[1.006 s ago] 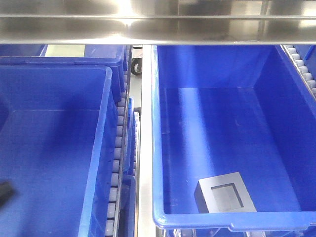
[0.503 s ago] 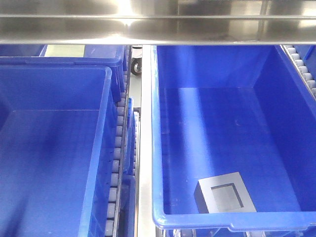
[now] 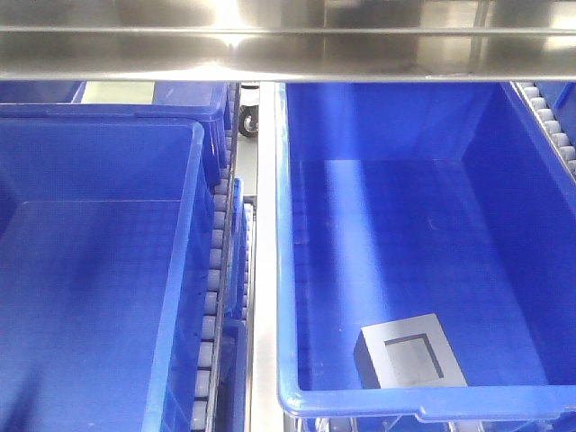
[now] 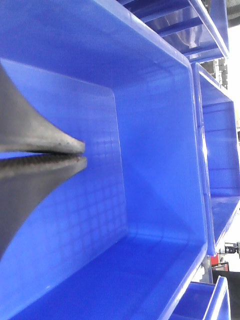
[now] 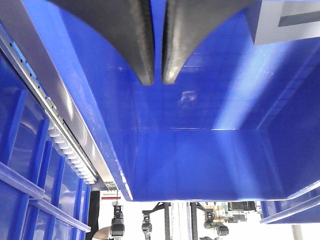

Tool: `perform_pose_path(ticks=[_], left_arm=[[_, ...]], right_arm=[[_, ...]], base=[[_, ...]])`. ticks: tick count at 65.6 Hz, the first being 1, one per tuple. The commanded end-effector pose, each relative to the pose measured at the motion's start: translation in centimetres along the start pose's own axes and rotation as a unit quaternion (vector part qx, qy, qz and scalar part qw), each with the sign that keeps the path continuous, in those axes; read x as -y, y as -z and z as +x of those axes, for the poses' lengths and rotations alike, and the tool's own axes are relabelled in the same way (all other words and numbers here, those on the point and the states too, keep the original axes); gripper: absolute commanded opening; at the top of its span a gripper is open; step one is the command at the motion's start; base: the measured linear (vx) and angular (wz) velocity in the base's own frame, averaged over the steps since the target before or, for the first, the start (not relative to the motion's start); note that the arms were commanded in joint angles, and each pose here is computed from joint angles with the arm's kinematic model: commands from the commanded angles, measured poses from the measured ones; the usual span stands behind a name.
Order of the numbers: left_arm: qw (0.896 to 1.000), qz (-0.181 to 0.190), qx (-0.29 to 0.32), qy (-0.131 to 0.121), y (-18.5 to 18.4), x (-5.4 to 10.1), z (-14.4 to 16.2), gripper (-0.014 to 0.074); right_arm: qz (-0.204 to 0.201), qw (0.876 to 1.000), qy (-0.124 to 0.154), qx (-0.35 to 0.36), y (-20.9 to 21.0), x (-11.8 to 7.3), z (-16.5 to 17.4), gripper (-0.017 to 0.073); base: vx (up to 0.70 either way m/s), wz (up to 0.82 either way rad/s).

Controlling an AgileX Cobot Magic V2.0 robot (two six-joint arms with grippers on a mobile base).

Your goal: Sort gray base to blue bin

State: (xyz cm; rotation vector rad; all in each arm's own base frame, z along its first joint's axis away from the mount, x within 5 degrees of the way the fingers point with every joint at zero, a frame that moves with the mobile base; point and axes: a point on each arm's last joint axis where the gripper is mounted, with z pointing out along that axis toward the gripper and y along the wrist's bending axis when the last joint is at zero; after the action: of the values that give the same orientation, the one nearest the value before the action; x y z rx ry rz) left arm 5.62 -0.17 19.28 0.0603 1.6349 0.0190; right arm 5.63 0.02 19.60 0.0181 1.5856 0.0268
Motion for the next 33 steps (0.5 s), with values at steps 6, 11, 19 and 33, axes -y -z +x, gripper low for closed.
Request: perform_pose_path(ticks=[6, 11, 19, 33], left_arm=[[0.999, -0.005, 0.038, 0.003, 0.03, -0.07, -0.3, -0.0006], [0.999, -0.005, 0.038, 0.003, 0.03, -0.07, -0.3, -0.0006], [0.999, -0.005, 0.038, 0.003, 0.03, -0.07, -0.3, -0.0006], [0.999, -0.005, 0.038, 0.003, 0.03, -0.07, -0.3, -0.0006]], right_arm=[[0.0, 0.999, 0.007, 0.041, 0.08, -0.01, -0.69, -0.0004], [0.0, 0.999, 0.007, 0.041, 0.08, -0.01, -0.69, -0.0004], [0.0, 0.999, 0.007, 0.041, 0.08, -0.01, -0.69, -0.0004], [0.0, 0.999, 0.007, 0.041, 0.08, -0.01, -0.69, -0.0004]], base=[[0.0, 0.0], [0.0, 0.0], [0.0, 0.0], [0.0, 0.0]])
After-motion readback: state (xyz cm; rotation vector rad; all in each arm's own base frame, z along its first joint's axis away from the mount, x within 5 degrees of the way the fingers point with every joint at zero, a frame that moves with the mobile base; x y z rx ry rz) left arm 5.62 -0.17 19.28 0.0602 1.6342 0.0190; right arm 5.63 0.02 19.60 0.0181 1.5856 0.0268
